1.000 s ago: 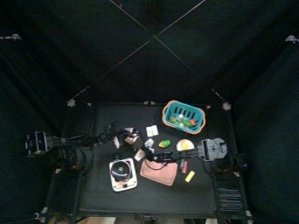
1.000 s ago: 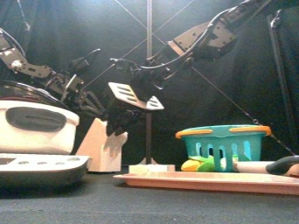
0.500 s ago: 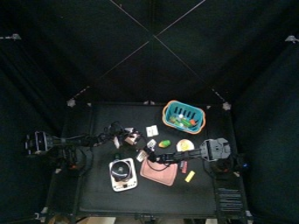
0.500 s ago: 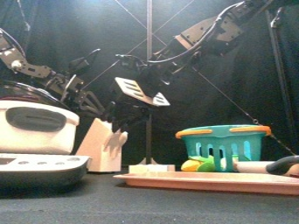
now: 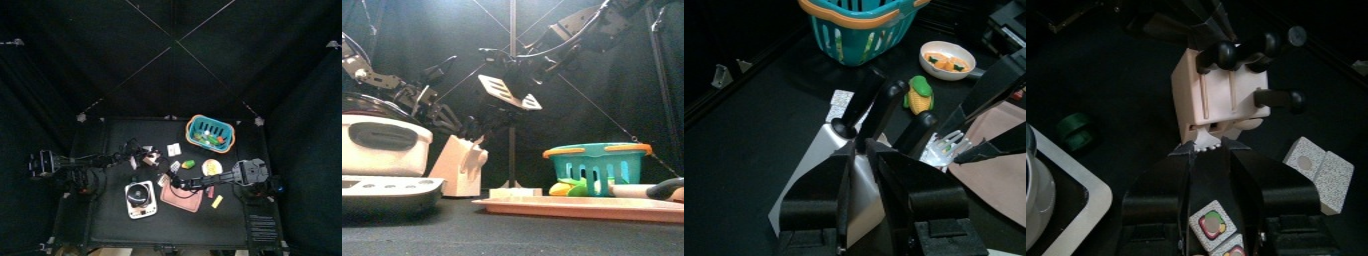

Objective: Remove fork

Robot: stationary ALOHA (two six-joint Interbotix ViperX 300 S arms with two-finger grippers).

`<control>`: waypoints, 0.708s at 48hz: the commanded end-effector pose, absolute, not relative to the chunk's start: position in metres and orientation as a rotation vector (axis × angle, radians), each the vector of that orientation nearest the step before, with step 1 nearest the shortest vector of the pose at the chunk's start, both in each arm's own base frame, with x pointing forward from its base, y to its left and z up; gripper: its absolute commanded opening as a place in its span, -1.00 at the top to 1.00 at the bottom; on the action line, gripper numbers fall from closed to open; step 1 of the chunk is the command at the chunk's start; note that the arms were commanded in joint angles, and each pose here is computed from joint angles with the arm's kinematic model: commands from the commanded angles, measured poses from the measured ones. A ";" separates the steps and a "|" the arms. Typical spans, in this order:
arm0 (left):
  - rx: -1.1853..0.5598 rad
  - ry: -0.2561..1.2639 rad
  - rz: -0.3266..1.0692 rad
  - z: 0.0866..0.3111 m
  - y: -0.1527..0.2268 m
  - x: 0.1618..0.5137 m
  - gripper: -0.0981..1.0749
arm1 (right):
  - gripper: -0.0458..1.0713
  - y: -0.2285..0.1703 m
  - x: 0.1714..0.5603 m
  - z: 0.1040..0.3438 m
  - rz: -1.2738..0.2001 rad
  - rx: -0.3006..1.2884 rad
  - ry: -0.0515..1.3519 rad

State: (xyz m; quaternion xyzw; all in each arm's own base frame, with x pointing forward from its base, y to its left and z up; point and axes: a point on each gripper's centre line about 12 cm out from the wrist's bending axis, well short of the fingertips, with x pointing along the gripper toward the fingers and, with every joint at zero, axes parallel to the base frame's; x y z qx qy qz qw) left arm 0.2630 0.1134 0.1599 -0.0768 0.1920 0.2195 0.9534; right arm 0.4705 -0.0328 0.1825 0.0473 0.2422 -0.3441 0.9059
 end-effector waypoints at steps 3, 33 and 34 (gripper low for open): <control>-0.164 0.426 0.454 0.152 0.114 0.257 -0.25 | -0.16 -0.029 0.465 0.214 -0.710 0.123 0.435; -0.135 0.278 0.448 0.187 0.105 0.239 -0.23 | -0.16 -0.022 0.457 0.218 -0.709 0.127 0.436; -0.134 0.270 0.448 0.188 0.105 0.239 -0.23 | -0.16 -0.022 0.457 0.218 -0.710 0.127 0.435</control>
